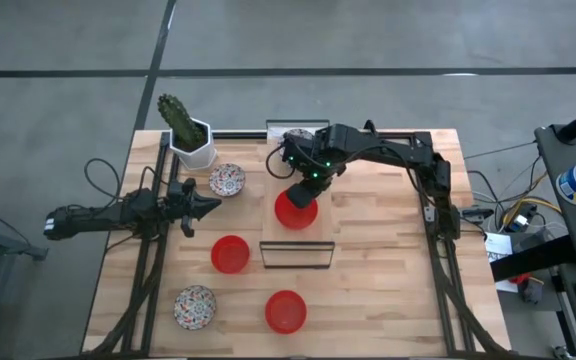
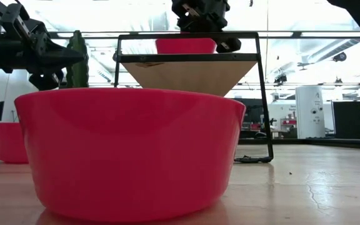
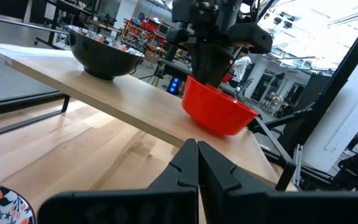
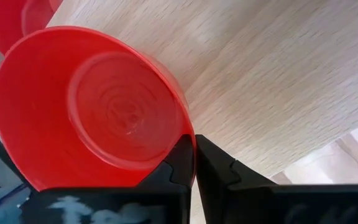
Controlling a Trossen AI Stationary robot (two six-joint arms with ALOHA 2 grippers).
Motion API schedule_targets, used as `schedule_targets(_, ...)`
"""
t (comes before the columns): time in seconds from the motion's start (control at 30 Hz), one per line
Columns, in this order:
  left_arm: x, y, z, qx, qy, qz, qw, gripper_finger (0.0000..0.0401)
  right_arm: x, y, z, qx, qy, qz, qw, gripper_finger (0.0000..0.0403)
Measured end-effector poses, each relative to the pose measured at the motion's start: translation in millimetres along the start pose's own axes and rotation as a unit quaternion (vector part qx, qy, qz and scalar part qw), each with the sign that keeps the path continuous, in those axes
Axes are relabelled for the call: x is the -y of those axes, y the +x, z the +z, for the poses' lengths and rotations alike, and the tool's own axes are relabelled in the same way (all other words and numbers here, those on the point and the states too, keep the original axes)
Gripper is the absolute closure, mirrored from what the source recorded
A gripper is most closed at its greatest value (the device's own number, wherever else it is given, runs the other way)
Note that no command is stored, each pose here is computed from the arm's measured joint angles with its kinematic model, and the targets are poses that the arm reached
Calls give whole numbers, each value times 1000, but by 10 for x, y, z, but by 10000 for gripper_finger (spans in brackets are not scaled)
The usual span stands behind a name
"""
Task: Pick & Place Mini bowls
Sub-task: Put the middle red bowl on the shelf, then stack the top white patterned bowl on top of the other white patterned bowl on the shelf
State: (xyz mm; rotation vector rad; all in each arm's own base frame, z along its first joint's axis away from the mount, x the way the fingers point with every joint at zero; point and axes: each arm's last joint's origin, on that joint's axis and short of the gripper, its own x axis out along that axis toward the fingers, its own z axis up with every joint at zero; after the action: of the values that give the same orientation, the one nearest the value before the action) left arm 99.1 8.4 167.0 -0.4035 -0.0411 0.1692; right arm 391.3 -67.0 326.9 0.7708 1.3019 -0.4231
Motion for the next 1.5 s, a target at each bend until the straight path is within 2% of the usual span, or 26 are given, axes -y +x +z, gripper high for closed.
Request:
schedule_targets(0.1,1,0,1,0,-24,0,1000,401,-5,1,-3,2,-1,-3,1000,380)
schedule_targets(0.33,0,0,1,1,-148,0,989,401,0,-3,1,8,0,-9,1000,322)
schedule_targets(0.5,-2,0,6,6,-246,4,969,401,-13,-98,-13,19,-2,0,1000,283)
schedule_targets(0.83,-34,-3,31,58,-355,48,932,401,-65,-415,-38,67,-26,33,997,246)
schedule_targets(1.03,-43,-5,40,75,-377,61,921,385,-92,-511,-29,88,-39,47,994,248)
schedule_targets(1.13,-43,-5,40,75,-389,60,916,349,-99,-540,-29,94,-44,50,993,246)
schedule_targets(1.27,-40,-6,50,81,-432,55,896,300,-113,-596,-27,105,-51,57,992,246)
schedule_targets(1.4,-10,-24,160,109,-436,61,891,274,-135,-700,-28,127,-77,68,987,252)
schedule_targets(1.5,23,-40,268,127,-425,69,894,268,-149,-762,-28,141,-95,73,983,256)
